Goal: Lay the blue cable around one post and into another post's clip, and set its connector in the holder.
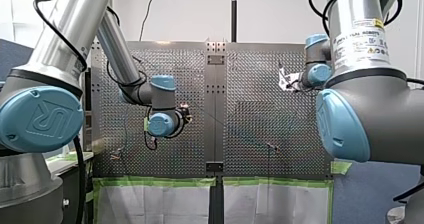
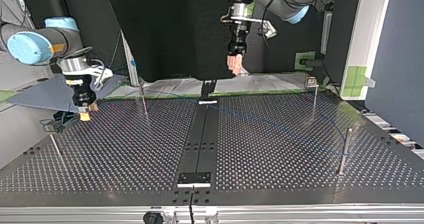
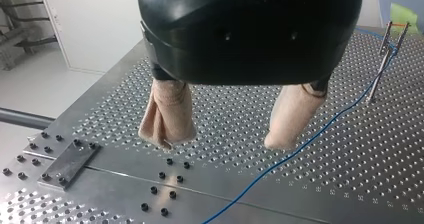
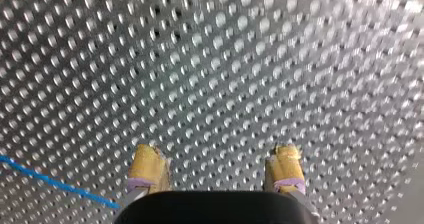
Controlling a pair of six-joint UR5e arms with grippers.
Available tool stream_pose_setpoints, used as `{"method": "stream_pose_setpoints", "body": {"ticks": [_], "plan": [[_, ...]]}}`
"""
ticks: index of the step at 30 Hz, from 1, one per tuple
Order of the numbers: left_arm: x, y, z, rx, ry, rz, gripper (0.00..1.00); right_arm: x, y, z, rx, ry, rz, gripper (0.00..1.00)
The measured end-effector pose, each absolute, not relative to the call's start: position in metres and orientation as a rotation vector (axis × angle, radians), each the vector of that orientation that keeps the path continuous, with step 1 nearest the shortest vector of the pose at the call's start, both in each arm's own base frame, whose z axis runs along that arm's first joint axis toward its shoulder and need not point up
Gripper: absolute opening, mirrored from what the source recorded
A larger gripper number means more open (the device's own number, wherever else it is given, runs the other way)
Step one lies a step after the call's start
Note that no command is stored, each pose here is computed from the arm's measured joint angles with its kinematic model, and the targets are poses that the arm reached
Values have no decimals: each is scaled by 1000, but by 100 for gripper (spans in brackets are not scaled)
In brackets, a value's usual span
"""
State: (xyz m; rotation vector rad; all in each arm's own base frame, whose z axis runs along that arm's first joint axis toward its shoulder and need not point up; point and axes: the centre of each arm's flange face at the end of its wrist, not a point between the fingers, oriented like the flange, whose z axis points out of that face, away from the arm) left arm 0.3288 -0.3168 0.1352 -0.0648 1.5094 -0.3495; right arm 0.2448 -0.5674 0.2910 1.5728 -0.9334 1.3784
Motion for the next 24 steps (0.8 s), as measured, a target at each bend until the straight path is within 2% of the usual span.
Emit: {"method": "stream_pose_setpoints", "body": {"ticks": [8, 14, 24], "plan": [[334, -314, 134, -88, 1521, -398, 100, 274, -541, 265, 1579, -937, 1384, 99], [335, -308, 131, -83, 1557, -383, 100, 294, -522, 225, 1618, -953, 1356, 99], [336, -297, 124, -62, 1631, -317, 100, 337, -512, 184, 1643, -876, 1295, 99]]}}
